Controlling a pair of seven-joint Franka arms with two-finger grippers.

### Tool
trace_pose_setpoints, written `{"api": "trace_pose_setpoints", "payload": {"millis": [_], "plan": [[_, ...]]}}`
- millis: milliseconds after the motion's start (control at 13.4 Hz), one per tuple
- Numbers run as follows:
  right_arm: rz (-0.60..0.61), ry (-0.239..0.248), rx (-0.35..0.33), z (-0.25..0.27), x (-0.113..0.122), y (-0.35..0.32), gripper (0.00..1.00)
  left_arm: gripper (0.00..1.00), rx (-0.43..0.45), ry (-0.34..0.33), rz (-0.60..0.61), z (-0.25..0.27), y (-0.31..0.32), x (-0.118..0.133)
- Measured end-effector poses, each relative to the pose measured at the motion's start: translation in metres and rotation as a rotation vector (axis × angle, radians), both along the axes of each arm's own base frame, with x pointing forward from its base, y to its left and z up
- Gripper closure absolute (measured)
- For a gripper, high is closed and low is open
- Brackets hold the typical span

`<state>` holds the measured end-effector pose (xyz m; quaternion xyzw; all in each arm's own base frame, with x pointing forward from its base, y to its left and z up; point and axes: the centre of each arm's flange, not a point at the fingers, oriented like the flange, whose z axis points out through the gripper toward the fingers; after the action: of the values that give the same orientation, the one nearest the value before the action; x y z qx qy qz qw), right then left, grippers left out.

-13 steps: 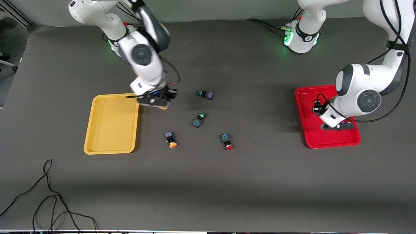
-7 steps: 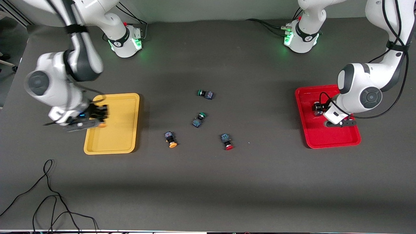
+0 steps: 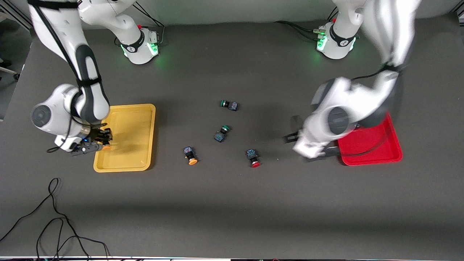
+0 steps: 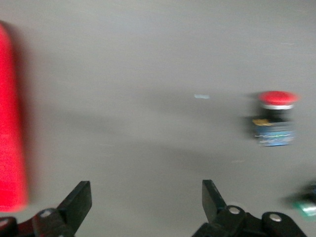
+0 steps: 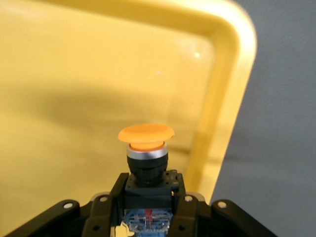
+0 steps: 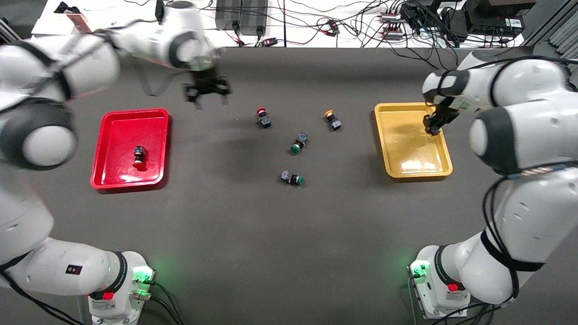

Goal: Place red and yellow buttons in trays
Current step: 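Open the right gripper over the yellow tray while the left gripper grasps red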

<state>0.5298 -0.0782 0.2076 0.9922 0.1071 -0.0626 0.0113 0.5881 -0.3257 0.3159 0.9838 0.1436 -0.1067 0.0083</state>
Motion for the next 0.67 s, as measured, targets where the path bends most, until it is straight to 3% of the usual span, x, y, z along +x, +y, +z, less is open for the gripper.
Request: {"api": "trace_pose_setpoints", "payload": {"millis": [150,374,674], "plan": [[-0.004,0.013,-0.014,-0.014,0.004,0.003,0.59,0.0,-0.041,-0.001,0.017,-0.05,-0.069,0.008],[-0.002,-0.006,-0.01,-0.008,0.013,0.006,0.56,0.0,-0.112,-0.057,0.053,-0.119,-0.074,0.039],[-0.005,-0.044,0.046,0.03,0.028,0.034,0.16,0.02,-0.135,-0.082,0.051,-0.142,-0.064,0.056]]}}
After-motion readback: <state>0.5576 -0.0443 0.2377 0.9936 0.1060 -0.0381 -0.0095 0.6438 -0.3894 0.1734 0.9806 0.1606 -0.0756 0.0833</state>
